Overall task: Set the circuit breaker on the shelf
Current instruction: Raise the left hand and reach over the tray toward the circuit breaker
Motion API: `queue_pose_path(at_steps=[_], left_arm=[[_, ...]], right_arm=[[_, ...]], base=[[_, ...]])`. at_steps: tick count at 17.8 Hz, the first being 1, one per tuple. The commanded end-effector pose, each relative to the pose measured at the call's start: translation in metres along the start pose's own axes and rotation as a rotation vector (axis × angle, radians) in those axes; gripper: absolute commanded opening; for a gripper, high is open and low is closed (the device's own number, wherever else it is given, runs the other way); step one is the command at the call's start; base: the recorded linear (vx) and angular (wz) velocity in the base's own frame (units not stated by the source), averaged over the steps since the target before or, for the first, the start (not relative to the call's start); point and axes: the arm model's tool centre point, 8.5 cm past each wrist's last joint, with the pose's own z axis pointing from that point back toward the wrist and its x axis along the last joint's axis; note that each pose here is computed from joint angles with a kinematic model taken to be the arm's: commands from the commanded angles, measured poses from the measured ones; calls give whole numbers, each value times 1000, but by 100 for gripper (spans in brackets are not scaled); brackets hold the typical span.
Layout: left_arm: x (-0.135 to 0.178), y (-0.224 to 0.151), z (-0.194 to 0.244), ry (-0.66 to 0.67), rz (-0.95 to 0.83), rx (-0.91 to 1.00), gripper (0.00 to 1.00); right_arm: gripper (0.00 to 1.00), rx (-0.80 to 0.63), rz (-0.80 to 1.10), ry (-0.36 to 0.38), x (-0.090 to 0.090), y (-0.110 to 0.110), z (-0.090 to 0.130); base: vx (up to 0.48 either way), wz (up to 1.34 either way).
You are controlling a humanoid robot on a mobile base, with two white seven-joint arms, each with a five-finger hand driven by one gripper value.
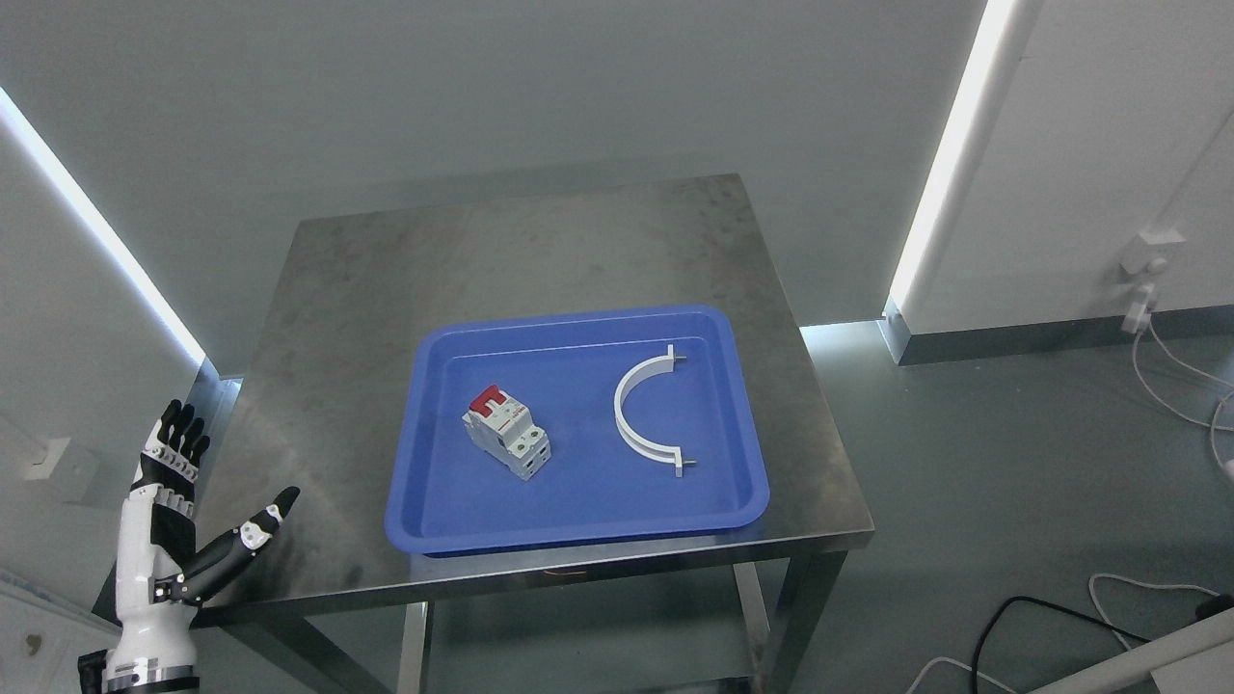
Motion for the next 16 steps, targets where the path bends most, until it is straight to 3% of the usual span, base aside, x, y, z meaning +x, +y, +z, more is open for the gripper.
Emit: queue_pose_path(at_steps=[1, 3, 9, 12, 16], left_arm=[[-2, 2, 3, 10, -8, -3, 100], [1, 0, 1, -4, -10, -27, 100], [45, -23, -47, -244, -109, -351, 100], [69, -18, -94, -293, -381, -568, 99], [93, -7, -146, -233, -747, -857, 98]], right_arm=[[100, -18, 1, -44, -3, -12, 0], [100, -18, 1, -43, -3, -12, 0], [100, -18, 2, -43, -3, -12, 0], [100, -18, 1, -43, -3, -12, 0], [100, -18, 1, -43, -3, -12, 0]], base=[[0, 0], [0, 0], [0, 0], [-1, 7], [0, 0]])
